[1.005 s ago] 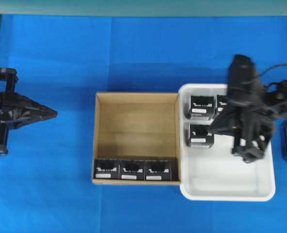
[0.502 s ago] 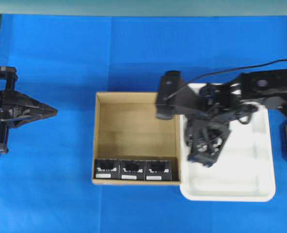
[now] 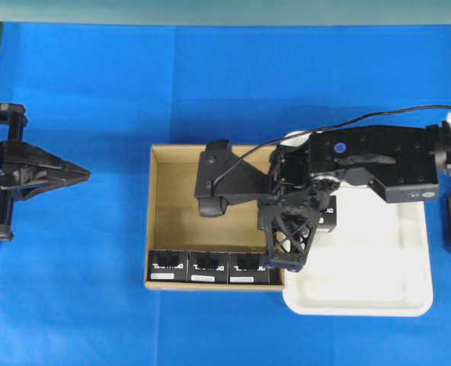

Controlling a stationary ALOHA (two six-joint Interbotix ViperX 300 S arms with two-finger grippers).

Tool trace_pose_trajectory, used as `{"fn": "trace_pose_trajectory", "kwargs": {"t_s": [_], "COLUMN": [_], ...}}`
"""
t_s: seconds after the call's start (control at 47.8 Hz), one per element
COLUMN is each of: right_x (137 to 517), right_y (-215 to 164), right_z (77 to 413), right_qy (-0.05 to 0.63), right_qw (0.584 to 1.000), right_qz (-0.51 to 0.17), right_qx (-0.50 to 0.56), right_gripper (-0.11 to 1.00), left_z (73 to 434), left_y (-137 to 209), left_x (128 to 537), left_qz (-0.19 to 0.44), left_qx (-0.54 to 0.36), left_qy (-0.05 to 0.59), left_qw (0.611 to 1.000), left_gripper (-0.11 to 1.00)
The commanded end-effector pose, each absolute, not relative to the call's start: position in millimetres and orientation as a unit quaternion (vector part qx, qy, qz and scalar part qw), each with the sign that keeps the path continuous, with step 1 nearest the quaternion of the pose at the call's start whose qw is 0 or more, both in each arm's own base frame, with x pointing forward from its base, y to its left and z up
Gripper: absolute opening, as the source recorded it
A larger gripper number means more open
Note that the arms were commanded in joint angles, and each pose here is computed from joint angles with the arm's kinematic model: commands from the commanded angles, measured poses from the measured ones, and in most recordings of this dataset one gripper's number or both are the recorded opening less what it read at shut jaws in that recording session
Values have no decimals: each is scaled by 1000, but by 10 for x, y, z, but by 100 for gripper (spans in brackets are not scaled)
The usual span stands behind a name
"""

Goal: Pick the box from inside the cardboard box.
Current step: 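Lower the open right gripper into the cardboard box over the rightmost package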

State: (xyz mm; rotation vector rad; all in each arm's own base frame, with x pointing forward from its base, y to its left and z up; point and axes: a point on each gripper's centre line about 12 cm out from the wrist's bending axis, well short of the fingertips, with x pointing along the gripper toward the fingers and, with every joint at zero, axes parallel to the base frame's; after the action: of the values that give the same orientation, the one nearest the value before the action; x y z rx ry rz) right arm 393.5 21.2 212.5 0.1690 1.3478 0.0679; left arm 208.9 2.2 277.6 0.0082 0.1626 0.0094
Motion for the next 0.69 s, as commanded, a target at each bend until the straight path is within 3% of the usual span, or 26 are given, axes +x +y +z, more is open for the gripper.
{"fn": "trace_pose_trajectory", "kwargs": {"t_s": [0.0, 0.272, 0.377, 0.544, 0.607, 0.67], "right_x": [3985, 4039, 4053, 4075, 4077, 4083], "right_y": [228, 254, 253, 230, 231, 227], "right_z": [2147, 2107, 2096, 2087, 2075, 2057], "right_qy": [618, 612, 612, 610, 611, 612], "right_qw": [782, 787, 785, 787, 786, 785], "right_qz": [39, 50, 52, 52, 56, 56], "right_qx": [71, 63, 76, 76, 72, 73], "right_gripper": [5, 20, 40, 87, 98, 100], "left_z": [2890, 2897, 2897, 2895, 2893, 2895], "left_y": [25, 28, 25, 22, 22, 22], "left_x": [2115, 2113, 2113, 2116, 2116, 2116], "left_qz": [5, 6, 6, 5, 5, 5], "left_qx": [5, 0, -1, -1, -3, -5], "left_qy": [66, 64, 64, 64, 64, 64], "left_qw": [998, 998, 998, 998, 998, 998], "left_gripper": [-6, -6, -6, -6, -6, -6]}}
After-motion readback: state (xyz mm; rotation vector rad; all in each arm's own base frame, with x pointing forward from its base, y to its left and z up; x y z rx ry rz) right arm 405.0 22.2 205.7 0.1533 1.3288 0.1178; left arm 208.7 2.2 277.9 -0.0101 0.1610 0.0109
